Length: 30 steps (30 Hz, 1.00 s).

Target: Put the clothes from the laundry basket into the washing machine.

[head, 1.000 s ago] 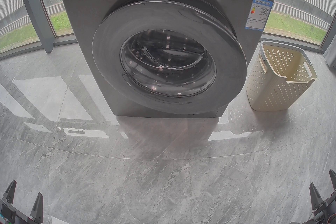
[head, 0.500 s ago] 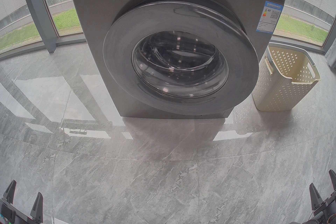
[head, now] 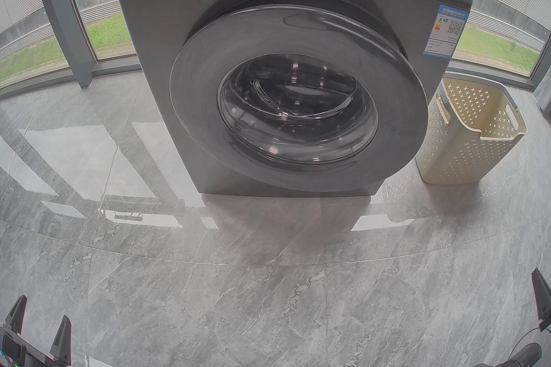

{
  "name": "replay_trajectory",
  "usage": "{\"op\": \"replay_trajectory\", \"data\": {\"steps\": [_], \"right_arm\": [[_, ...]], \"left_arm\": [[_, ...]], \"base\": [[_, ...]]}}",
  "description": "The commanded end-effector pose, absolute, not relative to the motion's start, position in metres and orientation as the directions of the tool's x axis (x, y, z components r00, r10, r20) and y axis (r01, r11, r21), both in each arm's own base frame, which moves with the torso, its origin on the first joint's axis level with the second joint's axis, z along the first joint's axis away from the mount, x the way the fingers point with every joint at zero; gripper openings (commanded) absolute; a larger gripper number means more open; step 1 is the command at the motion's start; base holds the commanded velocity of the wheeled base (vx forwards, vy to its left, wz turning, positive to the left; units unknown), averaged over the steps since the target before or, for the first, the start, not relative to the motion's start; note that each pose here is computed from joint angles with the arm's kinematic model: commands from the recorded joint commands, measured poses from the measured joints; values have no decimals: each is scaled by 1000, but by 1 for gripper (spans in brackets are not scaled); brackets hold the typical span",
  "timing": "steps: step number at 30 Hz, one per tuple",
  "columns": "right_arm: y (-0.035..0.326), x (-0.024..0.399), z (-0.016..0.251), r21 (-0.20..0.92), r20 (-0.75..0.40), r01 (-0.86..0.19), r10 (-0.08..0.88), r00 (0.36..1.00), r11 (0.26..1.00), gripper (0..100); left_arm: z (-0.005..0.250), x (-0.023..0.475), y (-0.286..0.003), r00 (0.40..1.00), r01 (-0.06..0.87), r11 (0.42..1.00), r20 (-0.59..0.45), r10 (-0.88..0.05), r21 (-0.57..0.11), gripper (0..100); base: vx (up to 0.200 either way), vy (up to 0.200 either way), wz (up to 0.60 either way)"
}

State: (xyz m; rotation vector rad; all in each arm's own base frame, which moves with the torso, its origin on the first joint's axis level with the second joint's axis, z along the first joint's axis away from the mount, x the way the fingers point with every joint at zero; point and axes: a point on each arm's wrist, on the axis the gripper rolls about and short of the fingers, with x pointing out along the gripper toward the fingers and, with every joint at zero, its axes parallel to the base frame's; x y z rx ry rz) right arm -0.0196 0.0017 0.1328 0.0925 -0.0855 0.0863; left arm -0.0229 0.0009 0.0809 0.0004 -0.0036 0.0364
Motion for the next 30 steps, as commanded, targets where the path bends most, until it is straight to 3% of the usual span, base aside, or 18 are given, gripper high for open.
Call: {"op": "replay_trajectory", "data": {"steps": [1, 7, 15, 24, 30], "right_arm": [[7, 58, 155, 99, -227, -175, 193, 954, 980, 100], [32, 115, 162, 161, -316, -299, 336, 887, 941, 100], [76, 160, 174, 335, -370, -248, 369, 853, 909, 100], [96, 203, 204, 450, -252, -233, 373, 893, 862, 100], [99, 217, 208, 473, -205, -232, 362, 909, 850, 100]], "left_arm": [[76, -23, 1, 1000, -25, 1000, 3, 25, 6, 100], [76, -23, 1, 1000, -23, 1000, 3, 23, 5, 100], [76, -23, 1, 1000, -23, 1000, 2, 23, 5, 100], [76, -23, 1, 1000, -23, 1000, 0, 23, 3, 100], [76, -23, 1, 1000, -23, 1000, 0, 23, 3, 100]], "base": [[0, 0, 0], [0, 0, 0], [0, 0, 0], [0, 0, 0], [0, 0, 0]]}}
